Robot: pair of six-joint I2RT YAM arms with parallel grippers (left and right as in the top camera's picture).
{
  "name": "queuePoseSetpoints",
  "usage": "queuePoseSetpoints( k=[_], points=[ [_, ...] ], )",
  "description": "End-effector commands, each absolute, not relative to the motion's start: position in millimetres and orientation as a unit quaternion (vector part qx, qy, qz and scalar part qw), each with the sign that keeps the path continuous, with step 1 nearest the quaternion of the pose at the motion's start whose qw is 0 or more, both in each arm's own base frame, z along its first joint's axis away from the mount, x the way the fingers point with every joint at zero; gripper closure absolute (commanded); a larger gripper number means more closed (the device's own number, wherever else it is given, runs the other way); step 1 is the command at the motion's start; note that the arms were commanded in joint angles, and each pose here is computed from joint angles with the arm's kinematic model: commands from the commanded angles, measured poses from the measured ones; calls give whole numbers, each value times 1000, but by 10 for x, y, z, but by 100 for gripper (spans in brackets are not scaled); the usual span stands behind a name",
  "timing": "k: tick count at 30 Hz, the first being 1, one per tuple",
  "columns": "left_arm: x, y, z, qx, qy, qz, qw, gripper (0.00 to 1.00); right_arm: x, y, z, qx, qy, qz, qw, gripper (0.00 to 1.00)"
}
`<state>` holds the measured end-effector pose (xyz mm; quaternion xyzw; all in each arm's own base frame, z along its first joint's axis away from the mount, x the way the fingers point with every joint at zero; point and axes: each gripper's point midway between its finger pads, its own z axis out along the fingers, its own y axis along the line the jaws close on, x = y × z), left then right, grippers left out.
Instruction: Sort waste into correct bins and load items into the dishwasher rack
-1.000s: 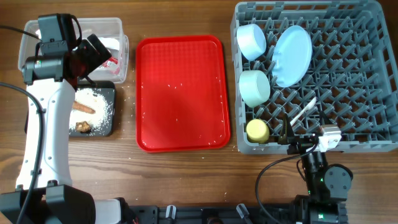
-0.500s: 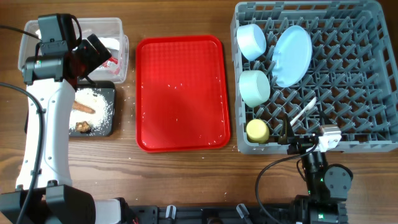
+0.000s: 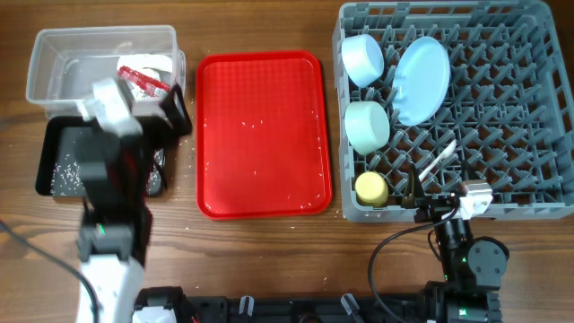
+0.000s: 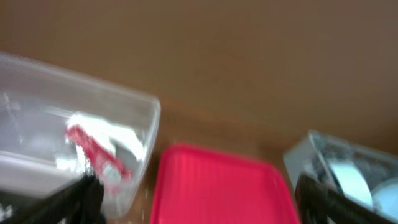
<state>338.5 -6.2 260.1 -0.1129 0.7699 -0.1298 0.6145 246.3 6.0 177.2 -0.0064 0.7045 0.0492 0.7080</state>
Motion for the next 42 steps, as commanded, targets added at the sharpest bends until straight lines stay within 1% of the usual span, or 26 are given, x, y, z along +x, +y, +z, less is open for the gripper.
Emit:
queuePoseSetpoints(
  k=[1,4,9,12,20,42],
  points=[
    [3038,-198,2242,-74,753,-151,636,0,2460,55,1786,-8,702,44,711,1],
    [2808,-203,1972,-71,741,-152,650,0,2460,55,1786,-8,702,44,711,0],
    [2590,-203,1900,-63,707,-153,687,0,2460,55,1786,-8,702,44,711,0],
    [2523,-202,1824,-63,705,-153,690,0,2460,55,1786,-8,702,44,711,0],
    [2450,-184,1607,-72,724,-147,670,0,2460,56,1786,-8,702,44,711,0],
    [2450,-184,1603,-72,725,-147,669,0,2460,55,1786,-8,702,44,711,0]
  ],
)
